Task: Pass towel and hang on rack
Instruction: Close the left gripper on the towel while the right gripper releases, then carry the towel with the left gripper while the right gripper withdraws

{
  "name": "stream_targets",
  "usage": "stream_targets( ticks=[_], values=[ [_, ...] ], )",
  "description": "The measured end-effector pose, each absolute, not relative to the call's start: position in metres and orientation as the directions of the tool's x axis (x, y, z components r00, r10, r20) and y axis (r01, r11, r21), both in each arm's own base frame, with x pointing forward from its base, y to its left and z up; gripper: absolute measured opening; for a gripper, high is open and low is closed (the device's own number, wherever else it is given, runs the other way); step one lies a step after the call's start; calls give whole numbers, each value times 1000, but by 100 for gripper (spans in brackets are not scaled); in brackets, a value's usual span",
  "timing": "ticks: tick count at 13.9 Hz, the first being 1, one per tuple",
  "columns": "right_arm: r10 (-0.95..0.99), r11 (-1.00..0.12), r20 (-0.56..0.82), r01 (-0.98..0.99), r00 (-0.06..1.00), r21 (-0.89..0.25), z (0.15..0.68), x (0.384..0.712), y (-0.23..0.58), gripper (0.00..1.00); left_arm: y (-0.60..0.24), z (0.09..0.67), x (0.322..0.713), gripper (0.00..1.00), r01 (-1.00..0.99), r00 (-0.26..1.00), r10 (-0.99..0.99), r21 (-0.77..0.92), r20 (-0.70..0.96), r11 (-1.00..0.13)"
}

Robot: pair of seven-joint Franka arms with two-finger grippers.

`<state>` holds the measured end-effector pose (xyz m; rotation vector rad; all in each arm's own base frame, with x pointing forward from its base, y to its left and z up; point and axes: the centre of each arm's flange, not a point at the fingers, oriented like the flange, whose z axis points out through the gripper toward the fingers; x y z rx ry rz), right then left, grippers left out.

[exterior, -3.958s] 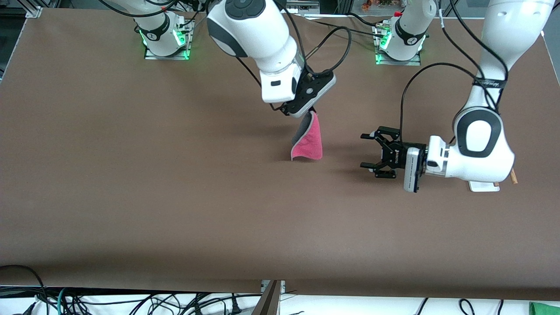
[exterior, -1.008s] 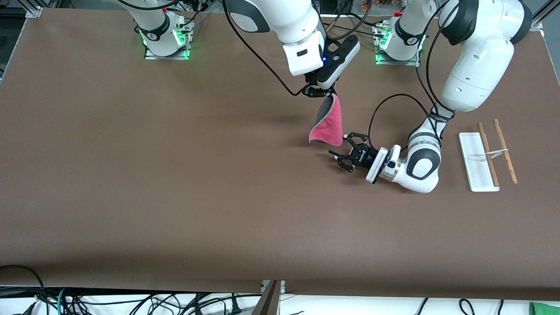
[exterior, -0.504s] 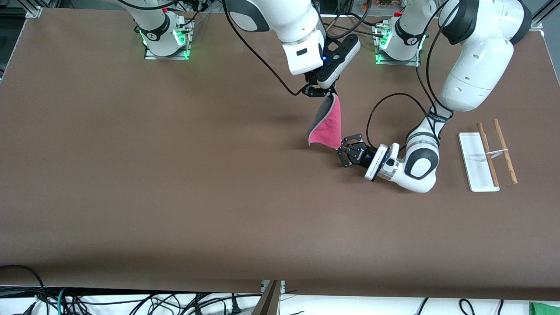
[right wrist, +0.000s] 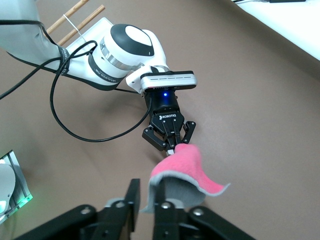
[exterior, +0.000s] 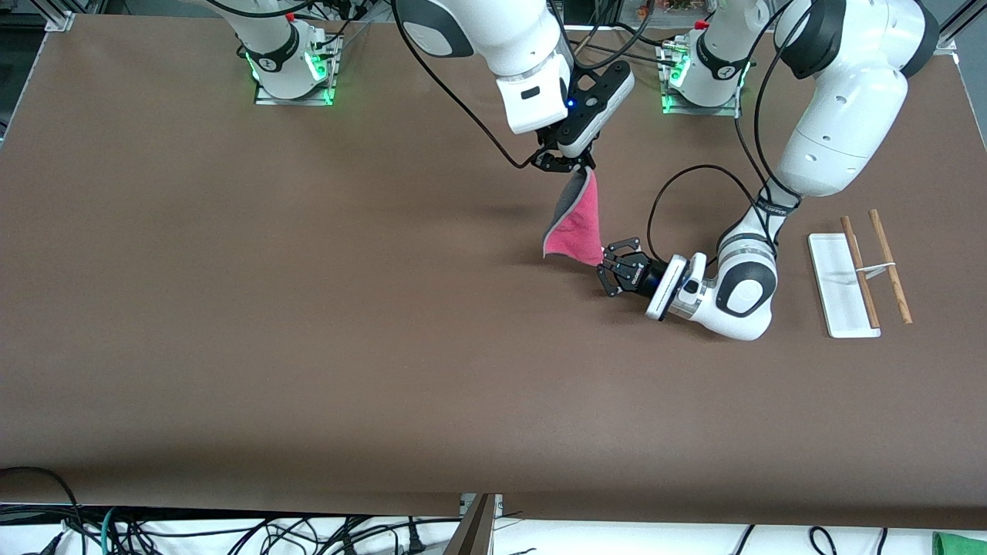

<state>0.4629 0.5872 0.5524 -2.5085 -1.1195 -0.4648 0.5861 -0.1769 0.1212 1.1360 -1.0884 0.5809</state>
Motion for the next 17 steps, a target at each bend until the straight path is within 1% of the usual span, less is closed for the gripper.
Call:
stream_targets(
  ticks=[1, 2, 4, 5, 7, 8, 10, 13, 15, 16, 17],
  values=[
    [639, -626, 434, 757, 635, -187, 555, 464, 586, 34, -177, 121, 586, 2, -831, 400, -141, 423, 906, 360],
    [636, -627, 433, 755, 639, -193, 557, 464, 585, 43, -176, 122, 587, 2, -833, 398, -141, 422, 906, 359],
    [626, -632, 423, 744, 655, -215, 562, 465, 581, 66, -176, 123, 588, 2, -835, 395, -140, 418, 908, 358],
    [619, -641, 416, 734, 667, -223, 565, 468, 575, 75, -175, 125, 590, 2, -837, 392, -139, 415, 910, 356],
    [602, -670, 393, 707, 695, -224, 571, 485, 554, 98, -168, 139, 599, 2, -847, 379, -146, 406, 914, 343],
    [594, -690, 375, 690, 712, -219, 573, 496, 539, 100, -159, 155, 607, 2, -851, 373, -169, 409, 912, 329],
    [571, -732, 332, 649, 750, -208, 576, 521, 505, 100, -138, 206, 625, 2, -853, 360, -264, 431, 895, 296],
    [521, -795, 273, 577, 808, -189, 580, 558, 447, 100, -83, 331, 653, 2, -854, 298, -532, 470, 793, 222],
    [473, -839, 237, 516, 849, -175, 579, 585, 401, 100, -38, 403, 659, 2, -859, 288, -645, 488, 708, 153],
    [447, -860, 213, 483, 869, -163, 579, 596, 377, 100, -12, 421, 656, 2, -854, 299, -678, 506, 671, 124],
    [421, -881, 187, 450, 887, -148, 582, 605, 353, 100, 16, 426, 653, 2, -845, 317, -706, 527, 633, 94]
  ],
)
